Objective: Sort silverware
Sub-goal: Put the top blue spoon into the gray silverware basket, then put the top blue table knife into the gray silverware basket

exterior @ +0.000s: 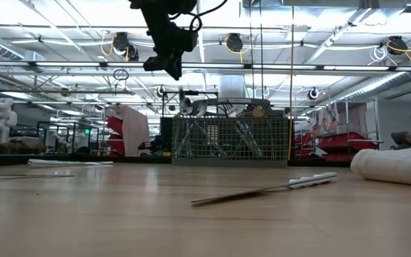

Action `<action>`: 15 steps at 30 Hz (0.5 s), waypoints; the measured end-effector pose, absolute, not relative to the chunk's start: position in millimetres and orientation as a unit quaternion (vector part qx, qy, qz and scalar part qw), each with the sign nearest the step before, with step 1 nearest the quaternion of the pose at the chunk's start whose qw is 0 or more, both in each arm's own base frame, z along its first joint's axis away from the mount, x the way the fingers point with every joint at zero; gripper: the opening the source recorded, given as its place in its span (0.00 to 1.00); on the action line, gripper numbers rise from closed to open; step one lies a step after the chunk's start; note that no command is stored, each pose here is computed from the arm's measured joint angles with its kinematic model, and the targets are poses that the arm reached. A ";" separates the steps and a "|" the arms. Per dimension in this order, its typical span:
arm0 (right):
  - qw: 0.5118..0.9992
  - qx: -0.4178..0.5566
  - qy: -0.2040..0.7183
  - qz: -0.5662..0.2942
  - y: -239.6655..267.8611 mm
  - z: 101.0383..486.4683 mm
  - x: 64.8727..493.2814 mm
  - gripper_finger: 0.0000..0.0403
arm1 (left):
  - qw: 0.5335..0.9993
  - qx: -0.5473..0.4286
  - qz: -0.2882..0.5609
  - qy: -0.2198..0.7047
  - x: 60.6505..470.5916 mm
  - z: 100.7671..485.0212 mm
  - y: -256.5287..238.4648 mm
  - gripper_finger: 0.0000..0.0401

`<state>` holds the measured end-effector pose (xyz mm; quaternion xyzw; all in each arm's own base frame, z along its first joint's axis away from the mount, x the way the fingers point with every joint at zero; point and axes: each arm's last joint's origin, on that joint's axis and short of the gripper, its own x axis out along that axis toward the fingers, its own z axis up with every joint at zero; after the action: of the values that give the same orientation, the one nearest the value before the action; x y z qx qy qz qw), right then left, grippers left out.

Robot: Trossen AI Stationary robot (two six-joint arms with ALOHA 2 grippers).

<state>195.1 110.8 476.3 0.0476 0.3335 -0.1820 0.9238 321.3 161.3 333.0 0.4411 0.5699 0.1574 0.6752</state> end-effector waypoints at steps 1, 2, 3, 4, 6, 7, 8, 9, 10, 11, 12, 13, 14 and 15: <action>0.923 0.050 0.335 -0.180 111.3 476.0 195.0 0.46 | 0.675 0.441 0.158 0.570 321.3 333.0 161.4 0.20; 0.924 0.051 0.335 -0.180 111.6 476.0 194.8 0.46 | 0.675 0.441 0.158 0.570 321.2 333.0 161.5 0.22; 0.924 0.051 0.335 -0.180 111.6 476.0 194.8 0.46 | 0.673 0.442 0.161 0.571 321.2 333.2 161.5 0.24; 0.923 0.053 0.334 -0.180 111.6 476.0 194.8 0.46 | 0.667 0.443 0.172 0.574 321.2 333.8 161.9 0.26; 0.923 0.055 0.334 -0.181 111.6 476.0 194.8 0.46 | 0.659 0.446 0.197 0.573 319.6 338.5 162.0 0.28; 0.923 0.054 0.334 -0.181 111.6 476.0 194.8 0.46 | 0.653 0.446 0.214 0.573 317.6 341.9 162.0 0.28; 0.923 0.054 0.334 -0.181 111.6 476.0 194.8 0.46 | 0.650 0.440 0.242 0.571 315.5 346.0 161.3 0.29; 0.923 0.054 0.334 -0.181 111.6 476.0 194.8 0.46 | 0.647 0.425 0.282 0.567 313.5 350.1 160.0 0.29; 0.923 0.055 0.334 -0.181 111.6 476.0 194.8 0.46 | 0.648 0.400 0.328 0.558 310.3 354.4 158.0 0.29; 0.923 0.057 0.334 -0.182 111.6 476.0 194.8 0.46 | 0.660 0.363 0.370 0.544 305.3 358.4 153.8 0.29; 0.923 0.060 0.333 -0.183 111.6 476.0 194.8 0.46 | 0.679 0.317 0.398 0.529 297.9 361.4 147.5 0.29; 0.923 0.062 0.333 -0.183 111.7 476.0 194.8 0.46 | 0.706 0.256 0.414 0.514 288.1 363.7 140.2 0.29; 0.923 0.063 0.333 -0.184 111.6 476.0 194.8 0.46 | 0.735 0.183 0.420 0.501 279.3 364.3 132.8 0.29; 0.923 0.063 0.333 -0.184 111.6 476.0 194.8 0.46 | 0.758 0.098 0.420 0.490 270.8 364.2 126.2 0.29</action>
<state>194.8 111.6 476.0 0.0631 0.3329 -0.1836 0.9228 270.8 126.2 364.2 0.0975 0.4898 0.4201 0.7577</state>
